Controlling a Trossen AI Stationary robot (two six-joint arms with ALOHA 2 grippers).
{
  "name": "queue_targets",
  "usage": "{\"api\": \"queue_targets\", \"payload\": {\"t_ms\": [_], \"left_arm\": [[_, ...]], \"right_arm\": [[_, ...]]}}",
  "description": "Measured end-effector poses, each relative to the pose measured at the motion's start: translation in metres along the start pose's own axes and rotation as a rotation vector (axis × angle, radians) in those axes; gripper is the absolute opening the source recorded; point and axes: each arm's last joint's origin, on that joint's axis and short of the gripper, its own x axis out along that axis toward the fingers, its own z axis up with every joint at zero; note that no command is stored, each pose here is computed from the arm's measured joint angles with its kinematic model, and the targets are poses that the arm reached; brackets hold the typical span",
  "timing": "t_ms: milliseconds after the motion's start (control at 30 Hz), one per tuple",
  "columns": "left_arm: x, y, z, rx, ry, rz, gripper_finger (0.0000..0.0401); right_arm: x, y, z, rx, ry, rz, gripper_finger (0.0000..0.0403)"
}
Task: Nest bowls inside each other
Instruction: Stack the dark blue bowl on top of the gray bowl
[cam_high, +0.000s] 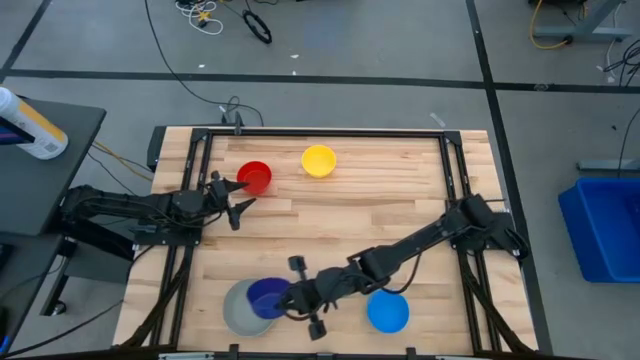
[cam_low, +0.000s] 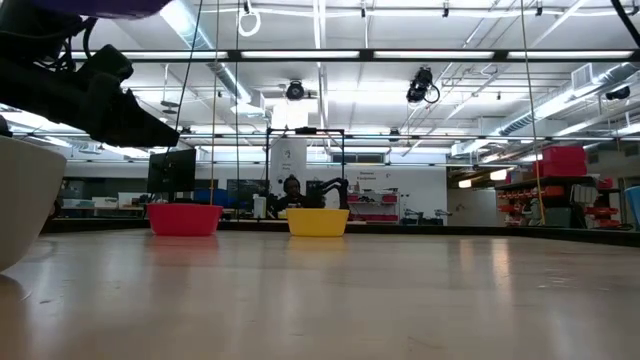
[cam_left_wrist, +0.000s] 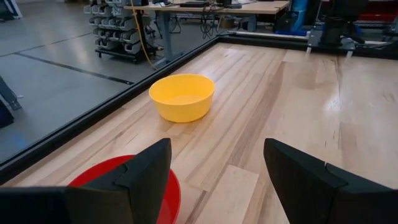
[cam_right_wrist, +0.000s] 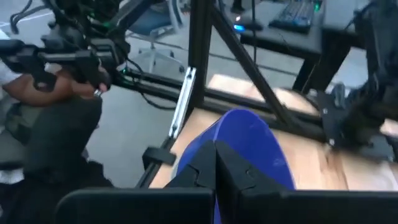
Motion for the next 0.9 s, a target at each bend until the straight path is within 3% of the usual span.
{"api": "queue_targets", "payload": {"t_ms": [200, 600, 900], "left_arm": [[0.000, 0.000, 0.001, -0.011, -0.016, 0.000, 0.0263], [0.000, 0.000, 0.001, -0.020, -0.014, -0.001, 0.0263], [0.000, 0.000, 0.001, -0.020, -0.014, 0.001, 0.0263]], "right_arm": [[0.029, -0.011, -0.012, -0.005, -0.034, 0.036, 0.0000], [0.076, -0.029, -0.067, 0.043, -0.037, 0.103, 0.0000], [0.084, -0.034, -0.082, 0.104, -0.009, 0.216, 0.0000]]}}
